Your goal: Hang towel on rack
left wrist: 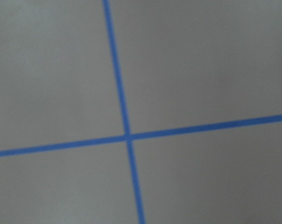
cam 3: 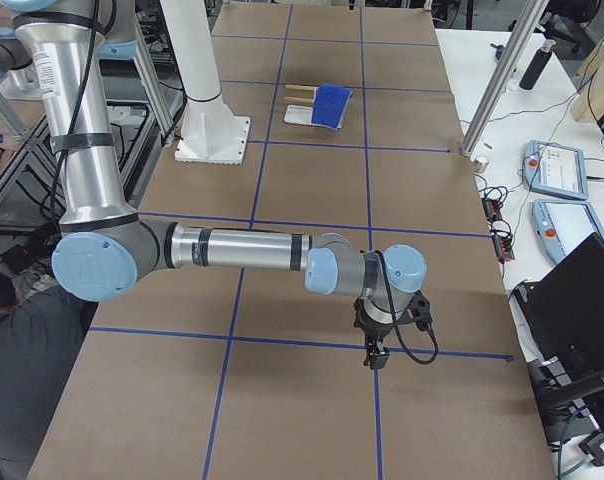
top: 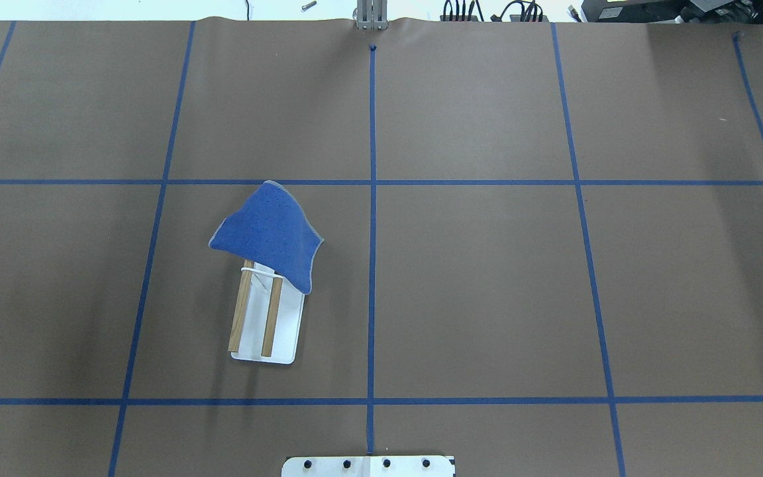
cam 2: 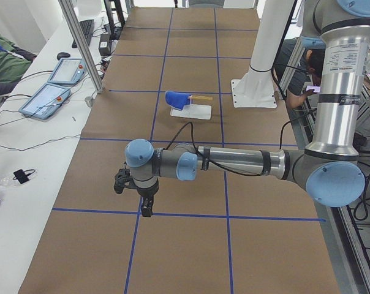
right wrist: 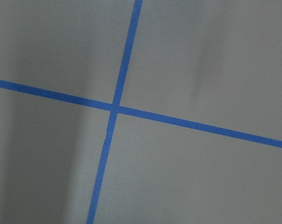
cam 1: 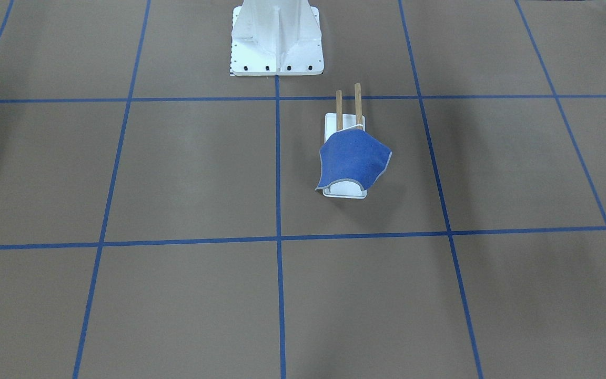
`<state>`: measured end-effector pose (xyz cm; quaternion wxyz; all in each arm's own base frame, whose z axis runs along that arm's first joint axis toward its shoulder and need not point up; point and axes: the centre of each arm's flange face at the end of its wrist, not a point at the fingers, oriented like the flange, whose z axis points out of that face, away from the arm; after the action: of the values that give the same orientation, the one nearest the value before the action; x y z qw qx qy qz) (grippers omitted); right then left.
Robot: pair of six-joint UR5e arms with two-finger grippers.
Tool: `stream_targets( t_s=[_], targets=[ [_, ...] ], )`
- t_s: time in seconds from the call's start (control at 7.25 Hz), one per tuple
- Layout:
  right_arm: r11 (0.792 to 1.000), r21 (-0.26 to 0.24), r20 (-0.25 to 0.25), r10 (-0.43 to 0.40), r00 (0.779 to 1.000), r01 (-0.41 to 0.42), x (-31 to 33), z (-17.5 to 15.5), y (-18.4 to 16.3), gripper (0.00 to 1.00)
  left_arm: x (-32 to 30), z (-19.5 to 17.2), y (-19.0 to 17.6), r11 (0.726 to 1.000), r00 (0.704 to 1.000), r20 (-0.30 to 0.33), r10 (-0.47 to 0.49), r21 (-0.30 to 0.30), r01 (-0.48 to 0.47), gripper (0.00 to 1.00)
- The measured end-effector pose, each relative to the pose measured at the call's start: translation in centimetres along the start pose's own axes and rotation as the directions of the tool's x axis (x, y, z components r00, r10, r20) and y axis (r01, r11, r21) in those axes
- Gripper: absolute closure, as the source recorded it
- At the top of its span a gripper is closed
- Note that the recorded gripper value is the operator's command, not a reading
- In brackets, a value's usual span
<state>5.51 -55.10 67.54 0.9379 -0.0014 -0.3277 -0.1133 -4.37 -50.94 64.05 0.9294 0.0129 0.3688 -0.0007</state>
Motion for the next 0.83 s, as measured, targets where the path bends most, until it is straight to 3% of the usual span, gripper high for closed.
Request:
stream_targets(
  t_s=[0.41,0.83],
  targets=[
    [1.0,0.014,-0.001,-0.009,1.0,0.009,-0.5,-0.6,-0.4,0.0,-1.2,-2.0,2.2,0.999,0.997,-0.071,-0.03,0.038,0.033,0.02],
    [1.0,0.024,-0.002,-0.017,1.0,0.018,-0.8,-1.2,-0.7,0.0,-0.2,-3.2,3.3,0.998,0.996,-0.084,-0.007,0.065,0.012,0.02]
  ],
)
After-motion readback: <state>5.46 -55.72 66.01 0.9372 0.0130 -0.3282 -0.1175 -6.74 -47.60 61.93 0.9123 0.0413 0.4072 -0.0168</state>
